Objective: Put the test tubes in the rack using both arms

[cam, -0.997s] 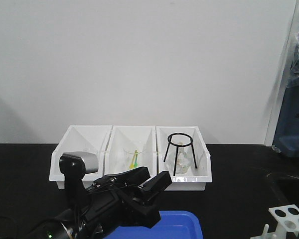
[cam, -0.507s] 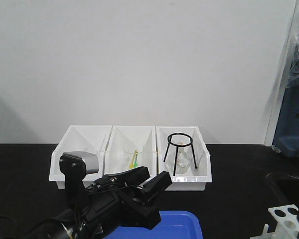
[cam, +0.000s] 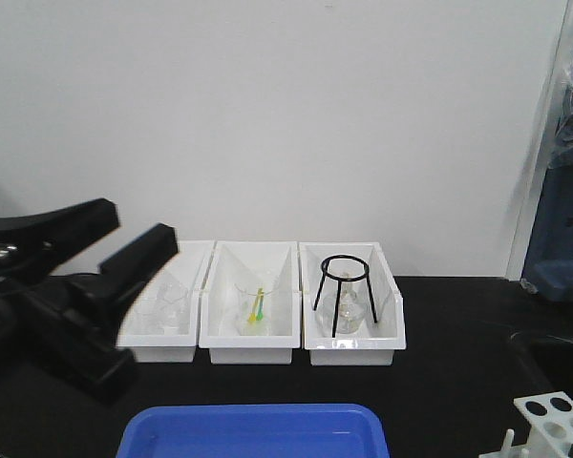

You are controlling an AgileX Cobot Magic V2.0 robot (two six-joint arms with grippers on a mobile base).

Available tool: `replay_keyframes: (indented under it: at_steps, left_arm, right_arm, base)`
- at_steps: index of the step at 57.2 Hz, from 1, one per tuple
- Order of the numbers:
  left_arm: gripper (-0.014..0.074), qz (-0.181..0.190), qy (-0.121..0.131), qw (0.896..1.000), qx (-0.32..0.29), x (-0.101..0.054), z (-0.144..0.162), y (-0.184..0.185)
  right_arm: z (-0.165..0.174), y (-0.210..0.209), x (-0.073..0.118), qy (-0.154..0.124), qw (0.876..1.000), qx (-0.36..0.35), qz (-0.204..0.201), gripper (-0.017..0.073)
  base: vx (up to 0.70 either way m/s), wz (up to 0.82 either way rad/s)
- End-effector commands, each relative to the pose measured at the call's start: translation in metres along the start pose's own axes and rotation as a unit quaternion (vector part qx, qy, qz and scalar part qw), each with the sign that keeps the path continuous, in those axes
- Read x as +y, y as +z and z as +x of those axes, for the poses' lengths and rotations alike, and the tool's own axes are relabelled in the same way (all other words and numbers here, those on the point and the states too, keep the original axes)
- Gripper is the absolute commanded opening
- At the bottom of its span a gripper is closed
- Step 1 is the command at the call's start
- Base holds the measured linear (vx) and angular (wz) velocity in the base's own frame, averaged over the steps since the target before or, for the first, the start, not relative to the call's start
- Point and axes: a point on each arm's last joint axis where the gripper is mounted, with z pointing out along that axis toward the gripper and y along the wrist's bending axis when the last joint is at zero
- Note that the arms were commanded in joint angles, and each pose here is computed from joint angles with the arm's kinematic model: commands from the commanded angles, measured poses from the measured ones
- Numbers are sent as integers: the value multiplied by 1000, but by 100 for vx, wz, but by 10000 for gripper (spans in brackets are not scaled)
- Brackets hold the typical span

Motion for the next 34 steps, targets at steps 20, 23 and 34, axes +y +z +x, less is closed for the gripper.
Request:
replay_keyframes:
  at_steps: [20,23,34]
  left_arm:
    - [483,-17,22,999,-45,9,-39,-36]
    - [483,-18,22,999,-46,9,-39,-36]
    - [483,-18,22,999,-45,9,-39,-35]
  right_arm:
    - [-18,-5,-3,-7,998,-53,12,384]
    - [-18,-5,-3,-7,998,-53,12,384]
    - [-18,-5,-3,-7,998,-53,12,384]
  base:
    - [0,0]
    - [0,0]
    - [0,0]
